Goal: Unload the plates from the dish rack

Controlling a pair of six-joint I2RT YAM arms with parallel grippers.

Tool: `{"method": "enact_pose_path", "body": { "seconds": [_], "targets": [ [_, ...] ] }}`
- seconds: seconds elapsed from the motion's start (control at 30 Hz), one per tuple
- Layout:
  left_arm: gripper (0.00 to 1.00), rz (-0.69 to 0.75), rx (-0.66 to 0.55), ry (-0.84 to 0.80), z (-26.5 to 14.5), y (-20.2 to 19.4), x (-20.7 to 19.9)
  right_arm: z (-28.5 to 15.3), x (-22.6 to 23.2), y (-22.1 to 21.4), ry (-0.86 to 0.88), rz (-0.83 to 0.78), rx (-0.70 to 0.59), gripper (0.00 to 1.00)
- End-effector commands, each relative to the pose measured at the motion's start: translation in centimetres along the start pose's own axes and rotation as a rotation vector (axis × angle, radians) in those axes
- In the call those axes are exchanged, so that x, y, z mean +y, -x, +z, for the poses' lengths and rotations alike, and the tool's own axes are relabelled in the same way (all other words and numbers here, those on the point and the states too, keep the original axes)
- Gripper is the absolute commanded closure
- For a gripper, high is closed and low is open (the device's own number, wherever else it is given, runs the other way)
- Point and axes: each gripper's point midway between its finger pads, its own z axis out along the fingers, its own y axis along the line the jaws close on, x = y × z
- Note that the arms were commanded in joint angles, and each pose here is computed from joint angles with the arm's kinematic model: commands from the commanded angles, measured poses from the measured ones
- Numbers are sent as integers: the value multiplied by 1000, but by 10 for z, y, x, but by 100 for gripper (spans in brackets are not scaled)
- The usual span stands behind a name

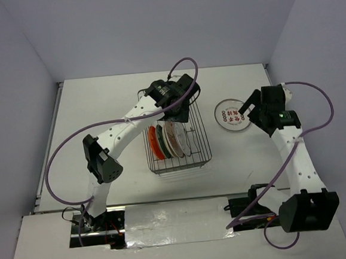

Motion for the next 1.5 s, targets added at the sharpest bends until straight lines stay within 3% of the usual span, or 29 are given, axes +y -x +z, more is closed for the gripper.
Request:
{"method": "enact_pose_path", "body": {
  "seconds": [0.0, 0.47, 0.53, 0.73, 0.77, 0.87, 0.93, 1.17, 1.27, 1.4, 1.43, 1.47],
  "targets": [
    [24, -36, -34, 9, 2, 7, -6, 4, -22, -35, -38, -53, 87, 0],
    [52, -63, 28, -16, 33, -23, -30, -15, -24, -50, 34, -109, 114, 0],
    [62, -69, 35, -18, 35, -26, -31, -21, -22, -44, 40, -105, 95, 0],
    [67, -81, 60, -11, 41, -35, -31, -39, -13, -28, 78, -103, 46, 0],
    [75, -79, 64, -4, 42, -36, -30, -41, -13, -28, 77, -105, 47, 0],
    [95, -81, 52, 15, 34, -33, -25, -48, -12, -23, 85, -108, 34, 0],
    [100, -95, 14, 4, 19, -20, -25, -53, -9, -20, 98, -104, 22, 0],
    [100, -142, -101, -60, -39, 21, -16, -55, -4, -26, 137, -93, 42, 0],
    [100, -187, -156, -90, -60, 33, -9, -55, 9, -33, 218, -106, 77, 0],
    [100, -241, -240, -175, -89, 48, -5, -78, 64, -53, 605, -189, 150, 0],
    [100, -287, -320, -291, -119, 65, -9, -97, 87, -56, 779, -214, 166, 0],
    [100, -278, -306, -309, -109, 56, -12, -103, 92, -63, 848, -220, 194, 0]
  ]
}}
